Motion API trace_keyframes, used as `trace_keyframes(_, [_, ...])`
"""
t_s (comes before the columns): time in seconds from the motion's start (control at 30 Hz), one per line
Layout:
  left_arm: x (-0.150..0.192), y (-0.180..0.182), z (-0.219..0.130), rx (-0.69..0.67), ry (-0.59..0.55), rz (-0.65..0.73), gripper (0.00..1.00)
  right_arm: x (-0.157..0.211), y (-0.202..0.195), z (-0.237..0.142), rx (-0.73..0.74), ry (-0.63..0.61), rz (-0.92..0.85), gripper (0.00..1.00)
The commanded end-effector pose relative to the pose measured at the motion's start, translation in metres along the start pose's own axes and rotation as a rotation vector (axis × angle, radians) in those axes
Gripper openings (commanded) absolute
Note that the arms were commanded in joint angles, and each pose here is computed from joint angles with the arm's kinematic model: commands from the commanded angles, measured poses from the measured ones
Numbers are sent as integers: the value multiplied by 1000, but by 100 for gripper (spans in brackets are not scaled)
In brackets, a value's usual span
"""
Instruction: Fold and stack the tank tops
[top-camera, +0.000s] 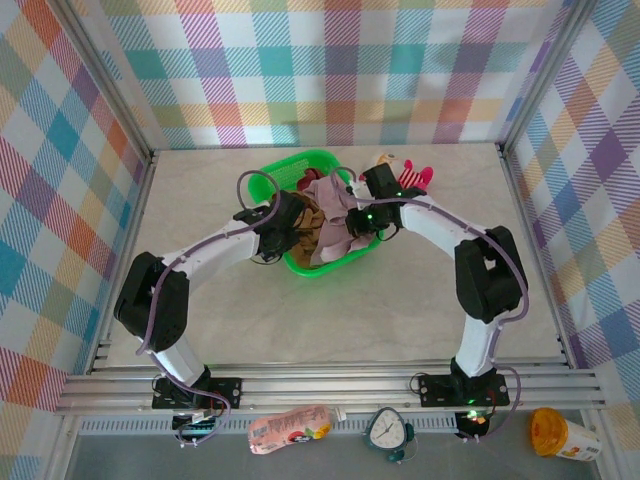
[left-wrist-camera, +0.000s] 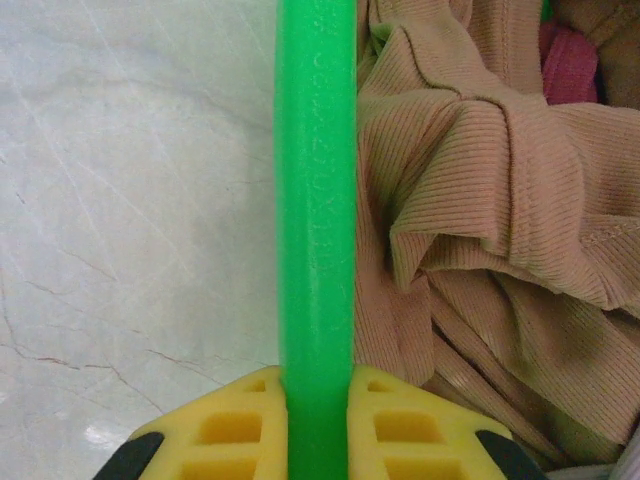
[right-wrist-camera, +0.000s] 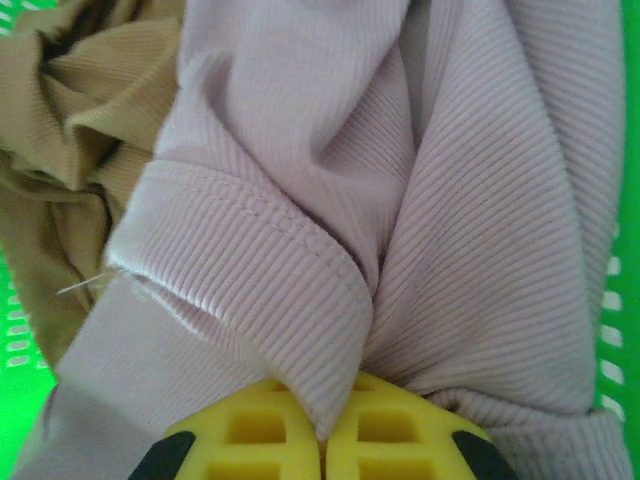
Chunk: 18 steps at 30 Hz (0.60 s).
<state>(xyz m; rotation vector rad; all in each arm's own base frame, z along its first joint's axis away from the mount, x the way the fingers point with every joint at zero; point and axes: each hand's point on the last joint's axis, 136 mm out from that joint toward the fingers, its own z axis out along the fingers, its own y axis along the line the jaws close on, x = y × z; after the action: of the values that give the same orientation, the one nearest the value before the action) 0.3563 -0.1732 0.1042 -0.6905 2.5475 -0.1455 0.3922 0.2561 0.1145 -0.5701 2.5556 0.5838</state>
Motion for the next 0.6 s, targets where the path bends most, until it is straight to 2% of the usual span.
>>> trace_keyframes(0.0, [-10, 26, 5, -119, -22, 56, 2, -50, 36, -68, -67, -197, -60, 0])
trace_keyframes(0.2, [-37, 56, 23, -181, -7, 75, 0, -91, 75, -162, -135, -387, -141, 0])
trace_keyframes(0.43, [-98, 103, 26, -251, -76, -59, 0, -117, 106, -263, -160, -588, -210, 0])
trace_keyframes(0.57, [-131, 131, 31, -269, -100, -115, 0, -118, 112, -293, -161, -638, -231, 0])
